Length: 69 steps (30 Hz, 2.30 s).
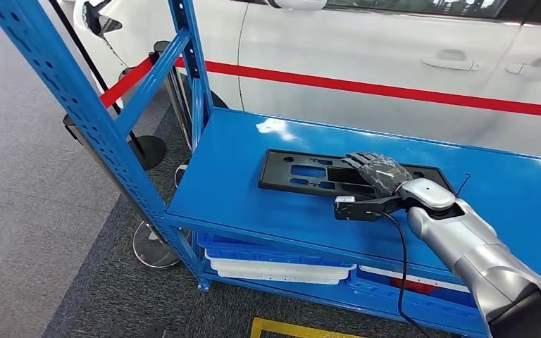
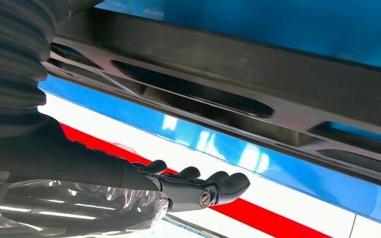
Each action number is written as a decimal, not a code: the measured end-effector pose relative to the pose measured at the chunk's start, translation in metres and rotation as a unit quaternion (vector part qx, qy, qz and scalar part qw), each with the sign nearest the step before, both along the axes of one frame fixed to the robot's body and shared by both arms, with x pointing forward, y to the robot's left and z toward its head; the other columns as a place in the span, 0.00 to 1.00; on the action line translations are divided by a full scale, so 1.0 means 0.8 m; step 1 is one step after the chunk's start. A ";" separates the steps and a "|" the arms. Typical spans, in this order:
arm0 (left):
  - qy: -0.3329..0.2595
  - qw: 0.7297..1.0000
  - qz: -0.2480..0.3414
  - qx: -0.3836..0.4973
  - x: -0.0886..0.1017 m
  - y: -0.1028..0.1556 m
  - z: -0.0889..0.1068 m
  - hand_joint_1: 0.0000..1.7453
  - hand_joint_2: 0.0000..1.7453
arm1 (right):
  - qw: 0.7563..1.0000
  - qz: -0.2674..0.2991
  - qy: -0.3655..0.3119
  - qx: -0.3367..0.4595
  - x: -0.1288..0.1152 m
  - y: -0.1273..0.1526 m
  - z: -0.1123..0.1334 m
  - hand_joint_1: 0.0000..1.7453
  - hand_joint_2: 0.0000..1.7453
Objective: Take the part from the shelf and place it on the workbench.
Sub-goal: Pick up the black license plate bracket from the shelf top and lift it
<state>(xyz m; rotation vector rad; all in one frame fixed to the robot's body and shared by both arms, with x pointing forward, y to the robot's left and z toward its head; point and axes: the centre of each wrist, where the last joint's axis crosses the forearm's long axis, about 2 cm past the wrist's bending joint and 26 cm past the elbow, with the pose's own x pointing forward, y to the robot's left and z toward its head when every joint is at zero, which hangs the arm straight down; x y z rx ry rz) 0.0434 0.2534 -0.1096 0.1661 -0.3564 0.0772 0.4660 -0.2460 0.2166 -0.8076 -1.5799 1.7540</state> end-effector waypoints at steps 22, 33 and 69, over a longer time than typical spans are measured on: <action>-0.034 0.999 0.006 -0.004 0.003 -0.004 0.001 0.00 1.00 | 1.000 0.012 -0.004 0.017 -0.007 0.021 -0.012 0.00 1.00; -0.038 0.999 0.003 -0.003 0.007 -0.005 0.001 0.00 1.00 | 1.000 0.002 0.017 0.011 -0.008 0.021 -0.018 0.00 1.00; -0.040 0.998 0.013 -0.038 0.007 -0.006 0.001 0.00 1.00 | 1.000 -0.001 0.005 0.009 -0.010 0.025 -0.024 1.00 1.00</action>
